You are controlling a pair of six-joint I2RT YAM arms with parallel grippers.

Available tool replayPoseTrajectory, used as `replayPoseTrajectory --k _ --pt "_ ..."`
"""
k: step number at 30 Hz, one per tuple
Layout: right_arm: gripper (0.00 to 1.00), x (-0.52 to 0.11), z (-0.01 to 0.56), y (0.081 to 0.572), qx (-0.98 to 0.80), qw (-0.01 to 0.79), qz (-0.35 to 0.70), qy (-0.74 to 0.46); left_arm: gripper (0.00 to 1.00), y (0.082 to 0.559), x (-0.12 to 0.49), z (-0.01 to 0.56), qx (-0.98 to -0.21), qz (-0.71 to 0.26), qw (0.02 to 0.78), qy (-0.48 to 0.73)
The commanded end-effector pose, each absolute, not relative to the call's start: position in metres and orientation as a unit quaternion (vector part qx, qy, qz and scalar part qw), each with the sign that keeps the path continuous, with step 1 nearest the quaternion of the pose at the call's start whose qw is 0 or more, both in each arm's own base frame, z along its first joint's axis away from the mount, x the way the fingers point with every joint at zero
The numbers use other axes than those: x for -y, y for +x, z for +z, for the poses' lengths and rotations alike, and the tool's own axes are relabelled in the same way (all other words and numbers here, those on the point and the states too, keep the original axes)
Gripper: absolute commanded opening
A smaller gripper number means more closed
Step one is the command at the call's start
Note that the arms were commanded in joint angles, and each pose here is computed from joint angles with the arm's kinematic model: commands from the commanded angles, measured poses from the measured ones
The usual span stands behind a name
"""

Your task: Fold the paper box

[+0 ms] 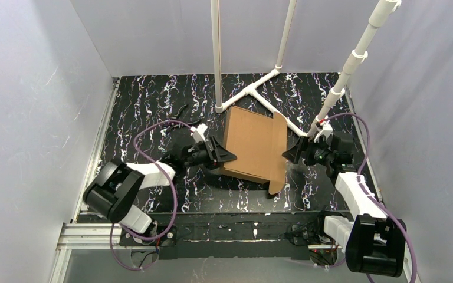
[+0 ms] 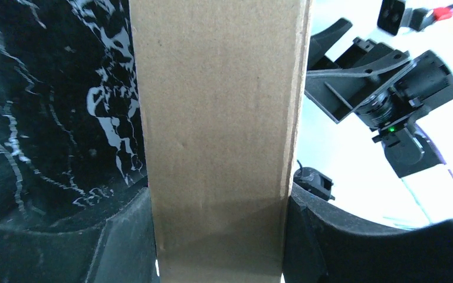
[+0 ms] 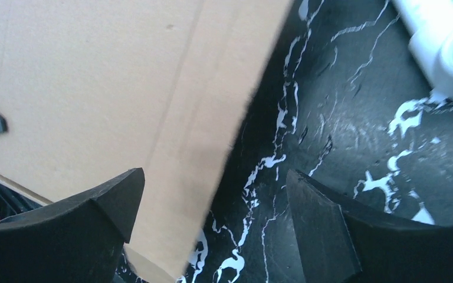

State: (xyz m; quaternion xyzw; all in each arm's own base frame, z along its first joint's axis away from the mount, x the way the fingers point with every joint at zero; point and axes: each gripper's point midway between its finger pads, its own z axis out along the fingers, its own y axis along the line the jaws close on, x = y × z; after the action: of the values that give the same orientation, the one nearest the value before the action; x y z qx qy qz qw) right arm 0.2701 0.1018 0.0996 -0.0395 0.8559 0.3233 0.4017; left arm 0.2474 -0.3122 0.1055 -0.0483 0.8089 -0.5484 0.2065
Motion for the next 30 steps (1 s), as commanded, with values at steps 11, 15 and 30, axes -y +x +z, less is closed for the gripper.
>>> replayPoseTrajectory --k 11,15,30 --pt "0.98 -0.107 0.169 0.273 -0.798 0.442 0.377 -0.156 0.00 0.239 0.212 0.192 -0.846 -0.432 0.308 0.049" --pt "0.74 -0.117 0.181 0.268 -0.786 0.436 0.387 -0.204 0.00 0.225 0.185 0.220 -0.876 -0.353 0.316 0.088" --pt "0.13 -0.194 0.210 0.277 -0.750 0.367 0.436 -0.335 0.00 0.249 0.198 0.324 -0.658 0.017 0.544 0.519"
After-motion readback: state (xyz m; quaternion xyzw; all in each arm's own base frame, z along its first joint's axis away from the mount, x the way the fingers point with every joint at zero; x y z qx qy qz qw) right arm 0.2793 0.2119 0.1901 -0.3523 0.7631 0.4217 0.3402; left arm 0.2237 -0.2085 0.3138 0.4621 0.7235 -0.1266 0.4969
